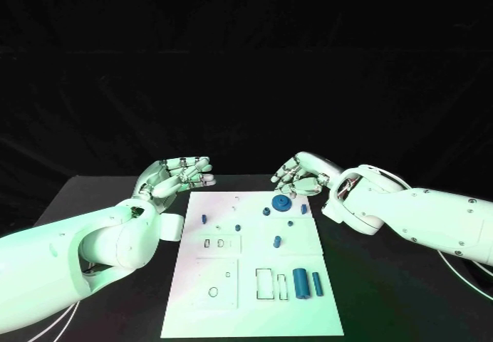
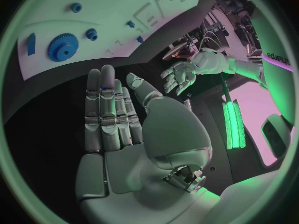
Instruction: Assemble the parts on the task board
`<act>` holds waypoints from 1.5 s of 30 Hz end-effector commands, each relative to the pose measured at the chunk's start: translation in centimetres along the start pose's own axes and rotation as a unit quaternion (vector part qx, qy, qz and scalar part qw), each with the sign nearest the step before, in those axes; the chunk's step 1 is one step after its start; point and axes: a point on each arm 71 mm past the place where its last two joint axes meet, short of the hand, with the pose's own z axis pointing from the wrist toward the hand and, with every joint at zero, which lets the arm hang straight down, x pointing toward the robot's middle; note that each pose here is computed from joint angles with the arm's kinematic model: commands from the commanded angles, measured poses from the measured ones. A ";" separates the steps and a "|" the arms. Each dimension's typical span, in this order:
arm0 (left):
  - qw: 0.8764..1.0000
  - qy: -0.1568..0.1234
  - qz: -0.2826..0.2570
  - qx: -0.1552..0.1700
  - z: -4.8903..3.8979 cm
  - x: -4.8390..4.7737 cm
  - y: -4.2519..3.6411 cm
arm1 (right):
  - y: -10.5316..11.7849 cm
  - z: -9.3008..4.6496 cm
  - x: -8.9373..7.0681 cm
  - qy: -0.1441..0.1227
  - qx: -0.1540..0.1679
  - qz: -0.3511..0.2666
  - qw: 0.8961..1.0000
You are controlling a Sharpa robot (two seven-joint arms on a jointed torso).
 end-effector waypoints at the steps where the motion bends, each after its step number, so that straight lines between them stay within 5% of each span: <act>1: 0.999 0.030 -0.011 0.002 -0.20 0.84 -0.50 | 0.2 0.3 0.4 0.034 0.006 -0.110 0.993; 18: 0.999 0.033 -0.016 0.009 -0.54 1.18 -1.95 | 1.7 1.6 1.4 0.071 -0.001 -0.219 0.973; 45: 0.999 0.038 -0.020 0.012 -0.74 1.51 -2.75 | 2.3 2.3 2.5 0.092 0.007 -0.250 0.964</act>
